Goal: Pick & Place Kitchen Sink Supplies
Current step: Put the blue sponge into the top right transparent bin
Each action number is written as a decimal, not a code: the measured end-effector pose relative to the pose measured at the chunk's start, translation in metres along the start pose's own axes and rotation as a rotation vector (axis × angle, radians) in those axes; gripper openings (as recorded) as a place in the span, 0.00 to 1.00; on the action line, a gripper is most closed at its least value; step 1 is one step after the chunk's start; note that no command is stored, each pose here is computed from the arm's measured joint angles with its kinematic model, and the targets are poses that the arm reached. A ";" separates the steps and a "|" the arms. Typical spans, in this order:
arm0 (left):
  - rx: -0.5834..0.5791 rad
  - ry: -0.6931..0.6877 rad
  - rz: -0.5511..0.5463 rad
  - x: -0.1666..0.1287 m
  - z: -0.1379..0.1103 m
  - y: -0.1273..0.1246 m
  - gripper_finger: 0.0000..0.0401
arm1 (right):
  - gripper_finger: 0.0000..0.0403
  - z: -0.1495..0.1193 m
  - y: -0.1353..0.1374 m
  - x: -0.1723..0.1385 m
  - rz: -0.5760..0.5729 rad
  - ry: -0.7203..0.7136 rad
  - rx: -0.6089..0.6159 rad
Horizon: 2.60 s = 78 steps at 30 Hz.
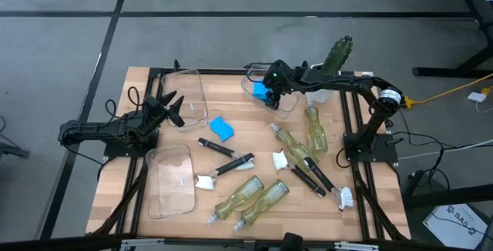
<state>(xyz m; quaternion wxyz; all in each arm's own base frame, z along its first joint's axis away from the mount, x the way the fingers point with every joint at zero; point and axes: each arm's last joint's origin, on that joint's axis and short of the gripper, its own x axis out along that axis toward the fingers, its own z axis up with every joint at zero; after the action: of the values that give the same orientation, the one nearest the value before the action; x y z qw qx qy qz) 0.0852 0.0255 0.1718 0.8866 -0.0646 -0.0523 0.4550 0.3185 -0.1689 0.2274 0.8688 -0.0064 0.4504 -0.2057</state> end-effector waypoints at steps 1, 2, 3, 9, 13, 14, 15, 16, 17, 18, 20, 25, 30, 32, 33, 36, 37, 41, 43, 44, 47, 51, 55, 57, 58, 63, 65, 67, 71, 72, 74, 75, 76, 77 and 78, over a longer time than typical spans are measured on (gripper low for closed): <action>0.000 0.000 0.001 0.000 0.000 0.000 0.45 | 0.51 0.004 0.001 -0.002 0.003 -0.008 -0.003; 0.000 0.000 0.000 0.000 0.000 0.000 0.45 | 0.52 0.008 0.003 -0.004 0.005 -0.020 -0.008; 0.000 0.000 0.001 0.000 0.000 0.000 0.45 | 0.52 0.012 0.005 -0.007 0.008 -0.034 -0.013; 0.000 0.000 0.000 0.000 0.000 0.000 0.45 | 0.52 0.030 0.035 -0.018 0.053 -0.113 -0.080; 0.000 0.000 0.001 0.000 0.000 0.000 0.45 | 0.52 0.037 0.066 -0.024 0.123 -0.171 -0.175; 0.000 0.000 0.000 0.000 0.000 0.000 0.45 | 0.52 0.038 0.074 -0.026 0.151 -0.185 -0.208; 0.000 0.000 0.000 0.000 0.000 0.000 0.45 | 0.52 0.038 0.082 -0.028 0.179 -0.201 -0.247; 0.000 0.000 0.000 0.000 0.000 0.000 0.45 | 0.52 0.039 0.090 -0.030 0.206 -0.220 -0.285; 0.000 0.000 0.000 0.000 0.000 0.000 0.45 | 0.52 0.040 0.099 -0.032 0.237 -0.239 -0.325; 0.000 0.000 0.001 0.000 0.000 0.000 0.45 | 0.52 0.041 0.106 -0.034 0.263 -0.257 -0.366; 0.000 0.000 0.000 0.000 0.000 0.000 0.45 | 0.52 0.042 0.122 -0.038 0.309 -0.297 -0.451; 0.001 0.000 0.001 0.000 0.000 0.000 0.45 | 0.52 0.043 0.154 -0.037 0.348 -0.400 -0.610; 0.000 0.000 0.000 0.000 0.000 0.000 0.45 | 0.52 0.039 0.177 -0.017 0.356 -0.434 -0.722; 0.000 0.000 0.000 0.000 0.000 0.000 0.45 | 0.52 0.037 0.184 -0.005 0.358 -0.436 -0.739; 0.000 0.000 0.000 0.000 0.000 0.000 0.45 | 0.52 0.035 0.186 0.002 0.358 -0.433 -0.740; 0.000 0.000 0.000 0.000 0.000 0.000 0.45 | 0.52 0.031 0.193 0.023 0.354 -0.430 -0.740; 0.000 0.000 0.000 0.000 0.000 0.000 0.45 | 0.52 0.029 0.194 0.030 0.343 -0.424 -0.740; 0.000 0.000 0.000 0.000 0.000 0.000 0.45 | 0.52 0.030 0.199 0.054 0.271 -0.370 -0.762; 0.000 0.000 0.000 0.000 0.000 0.000 0.45 | 0.52 0.033 0.201 0.065 0.238 -0.335 -0.772; 0.000 0.000 0.000 0.000 0.000 0.000 0.45 | 0.52 0.034 0.201 0.071 0.232 -0.303 -0.775; 0.000 0.000 0.000 0.000 0.000 0.000 0.45 | 0.52 0.042 0.203 0.083 0.217 -0.212 -0.787; 0.000 0.000 0.000 0.000 0.000 0.000 0.45 | 0.52 0.052 0.204 0.091 0.169 -0.133 -0.792; 0.001 0.000 0.000 0.000 0.000 0.000 0.45 | 0.51 0.058 0.200 0.091 0.166 -0.113 -0.791; 0.000 0.000 0.000 0.000 0.000 0.000 0.45 | 0.49 0.060 0.197 0.091 0.153 -0.108 -0.786; 0.000 0.000 0.000 0.000 0.000 0.000 0.45 | 0.47 0.060 0.195 0.091 0.152 -0.100 -0.783; 0.001 0.000 0.000 0.000 0.000 0.000 0.45 | 0.36 0.055 0.185 0.095 0.247 -0.053 -0.750; 0.001 0.000 0.000 0.000 0.000 0.000 0.45 | 0.32 0.055 0.181 0.096 0.262 -0.046 -0.733; 0.000 0.000 0.000 0.000 0.000 0.000 0.45 | 0.29 0.055 0.178 0.097 0.258 -0.037 -0.726; 0.000 0.000 0.000 0.000 0.000 0.000 0.45 | 0.20 0.052 0.175 0.098 0.260 -0.004 -0.719; 0.000 0.000 0.000 0.000 0.000 0.000 0.45 | 0.17 0.051 0.175 0.097 0.263 0.008 -0.718; 0.000 0.000 0.000 0.000 0.000 0.000 0.45 | 0.10 0.049 0.175 0.097 0.269 0.032 -0.714; 0.000 0.000 0.000 0.000 0.000 0.000 0.45 | 0.07 0.048 0.174 0.096 0.272 0.045 -0.707; 0.000 0.000 0.000 0.000 0.000 0.000 0.45 | 0.04 0.047 0.174 0.096 0.274 0.057 -0.696; 0.000 0.000 0.000 0.000 0.000 0.000 0.45 | 0.02 0.047 0.174 0.096 0.276 0.069 -0.681; 0.001 0.000 0.000 0.000 0.000 0.000 0.45 | 0.02 0.046 0.173 0.095 0.277 0.079 -0.668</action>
<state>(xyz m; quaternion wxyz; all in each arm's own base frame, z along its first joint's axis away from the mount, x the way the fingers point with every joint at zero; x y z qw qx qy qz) 0.0852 0.0255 0.1716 0.8865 -0.0644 -0.0520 0.4552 0.4642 -0.0531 0.1464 0.8203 -0.2208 0.5226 0.0723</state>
